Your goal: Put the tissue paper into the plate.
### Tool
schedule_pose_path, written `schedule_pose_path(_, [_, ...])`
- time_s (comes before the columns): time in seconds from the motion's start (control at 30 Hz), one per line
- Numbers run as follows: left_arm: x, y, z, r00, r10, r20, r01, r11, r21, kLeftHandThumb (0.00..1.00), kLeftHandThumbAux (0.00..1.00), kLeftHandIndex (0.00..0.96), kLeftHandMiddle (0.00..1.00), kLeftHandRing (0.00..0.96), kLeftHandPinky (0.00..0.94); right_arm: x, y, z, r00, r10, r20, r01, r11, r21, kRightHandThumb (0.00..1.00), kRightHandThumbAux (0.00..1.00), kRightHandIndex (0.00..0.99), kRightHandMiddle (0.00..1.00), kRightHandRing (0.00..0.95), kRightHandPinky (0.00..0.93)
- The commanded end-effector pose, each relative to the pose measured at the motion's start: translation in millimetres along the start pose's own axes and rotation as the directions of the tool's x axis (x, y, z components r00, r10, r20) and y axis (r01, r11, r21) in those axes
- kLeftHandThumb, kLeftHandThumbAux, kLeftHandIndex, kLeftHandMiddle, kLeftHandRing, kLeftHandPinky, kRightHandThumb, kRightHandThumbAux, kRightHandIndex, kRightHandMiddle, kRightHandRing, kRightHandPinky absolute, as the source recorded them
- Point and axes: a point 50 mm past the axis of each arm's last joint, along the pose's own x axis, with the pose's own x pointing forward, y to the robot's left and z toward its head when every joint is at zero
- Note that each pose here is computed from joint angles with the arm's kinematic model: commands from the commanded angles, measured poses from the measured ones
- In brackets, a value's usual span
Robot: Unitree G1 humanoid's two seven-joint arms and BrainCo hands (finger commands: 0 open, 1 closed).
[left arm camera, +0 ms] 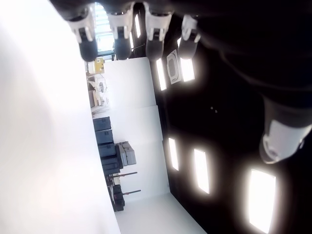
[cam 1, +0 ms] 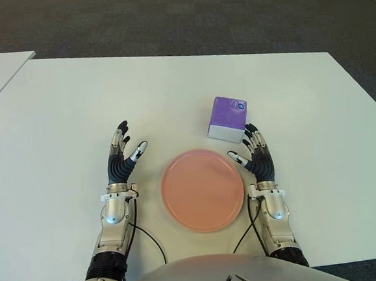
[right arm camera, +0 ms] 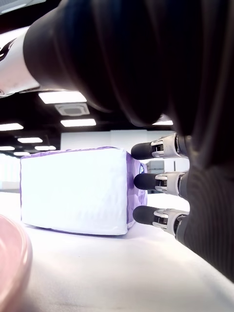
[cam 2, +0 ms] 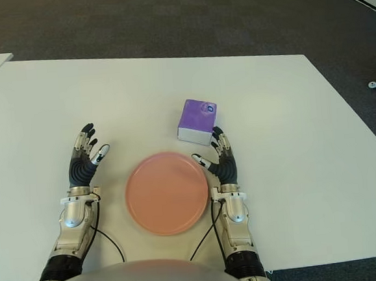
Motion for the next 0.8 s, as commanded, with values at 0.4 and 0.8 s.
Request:
schedule_pose_path(0.4, [-15.9, 0.0, -13.8, 0.994, -0.007, -0.106, 0.007, 1.0, 0.0, 0.0, 0.503, 0.0, 0.0, 0.0, 0.0, -31.2, -7.8, -38.9, 0.967, -0.077, -0.242, 0.072, 0.997, -0.029, 0.064, 0.85, 0.0, 0.0, 0.0, 0.035])
schedule_pose_path(0.8, [-16.5, 0.4, -13.1, 0.994, -0.005, -0.11, 0.004, 1.0, -0.007, 0.0, 0.518, 0.0, 0.0, 0.0, 0.0, -33.9, -9.1, -36.6, 0.967, -0.095, -0.236, 0.09, 0.995, -0.032, 0.074, 0.861, 0.0, 0.0, 0.0, 0.028])
